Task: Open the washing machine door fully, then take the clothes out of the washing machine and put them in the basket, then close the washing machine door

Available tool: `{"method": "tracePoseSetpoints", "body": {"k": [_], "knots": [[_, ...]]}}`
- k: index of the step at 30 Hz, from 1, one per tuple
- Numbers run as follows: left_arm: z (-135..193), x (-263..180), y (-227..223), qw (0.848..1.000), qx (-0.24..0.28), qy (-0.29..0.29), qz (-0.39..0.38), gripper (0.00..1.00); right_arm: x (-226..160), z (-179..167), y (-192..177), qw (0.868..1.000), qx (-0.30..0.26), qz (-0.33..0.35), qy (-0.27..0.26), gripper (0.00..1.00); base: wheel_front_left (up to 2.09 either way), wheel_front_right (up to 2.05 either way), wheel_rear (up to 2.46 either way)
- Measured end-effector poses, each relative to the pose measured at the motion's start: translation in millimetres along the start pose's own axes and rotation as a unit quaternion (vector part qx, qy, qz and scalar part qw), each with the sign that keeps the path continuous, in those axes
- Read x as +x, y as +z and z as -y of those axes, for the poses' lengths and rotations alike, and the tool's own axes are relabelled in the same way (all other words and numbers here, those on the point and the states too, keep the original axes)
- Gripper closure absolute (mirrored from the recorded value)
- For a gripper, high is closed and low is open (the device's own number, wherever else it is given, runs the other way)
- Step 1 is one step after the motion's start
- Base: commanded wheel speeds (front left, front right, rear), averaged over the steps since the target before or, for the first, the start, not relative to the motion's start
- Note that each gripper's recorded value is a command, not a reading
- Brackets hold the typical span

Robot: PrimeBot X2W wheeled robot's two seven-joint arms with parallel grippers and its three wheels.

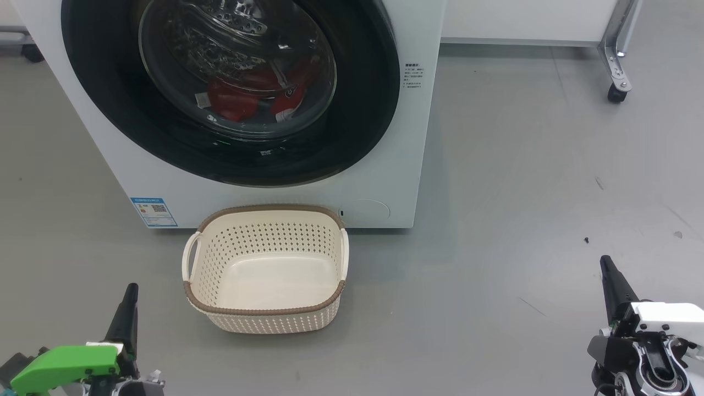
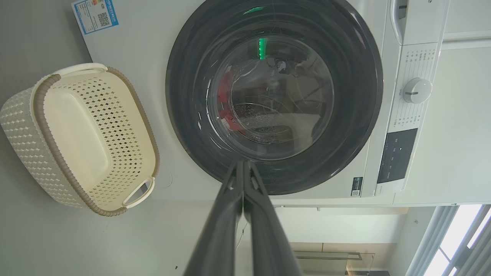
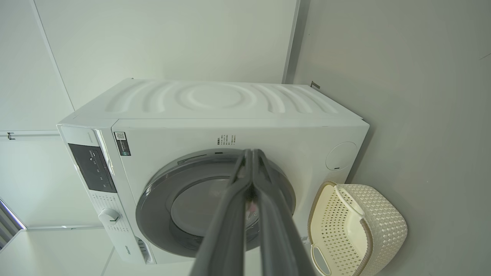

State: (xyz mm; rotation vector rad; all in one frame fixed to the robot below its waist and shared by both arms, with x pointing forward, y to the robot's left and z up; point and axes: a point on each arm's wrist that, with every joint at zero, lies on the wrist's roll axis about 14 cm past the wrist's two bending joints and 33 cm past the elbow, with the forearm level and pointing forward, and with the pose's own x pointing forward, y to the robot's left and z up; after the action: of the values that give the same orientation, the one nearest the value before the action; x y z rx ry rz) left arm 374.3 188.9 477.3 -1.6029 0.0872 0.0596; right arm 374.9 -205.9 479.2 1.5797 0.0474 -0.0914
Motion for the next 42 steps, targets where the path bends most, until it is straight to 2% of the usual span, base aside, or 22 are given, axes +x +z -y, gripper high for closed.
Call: {"method": "tracePoseSetpoints", "body": {"k": [17, 18, 25, 42], "knots": [[0, 0, 0, 1.0, 0.0, 0.0, 0.0, 1.0, 0, 0, 0, 1.0, 0.0, 0.0, 0.0, 1.0, 0.0, 0.0, 0.0], [-1, 0, 0, 1.0, -0.001, 0.002, 0.0, 0.0, 0, 1, 0, 1.0, 0.001, 0.0, -0.002, 0.0, 0.0, 0.0, 0.0], [-37, -15, -10, 0.998, -0.017, 0.053, -0.003, 0.0, -18, 40, -8, 0.998, 0.017, 0.001, -0.059, 0.0, 0.0, 0.0, 0.0], [-30, -13, -11, 0.999, -0.011, 0.043, 0.012, 0.0, -15, 30, -7, 0.999, -0.004, 0.015, -0.043, 0.0, 0.0, 0.0, 0.0]]}}
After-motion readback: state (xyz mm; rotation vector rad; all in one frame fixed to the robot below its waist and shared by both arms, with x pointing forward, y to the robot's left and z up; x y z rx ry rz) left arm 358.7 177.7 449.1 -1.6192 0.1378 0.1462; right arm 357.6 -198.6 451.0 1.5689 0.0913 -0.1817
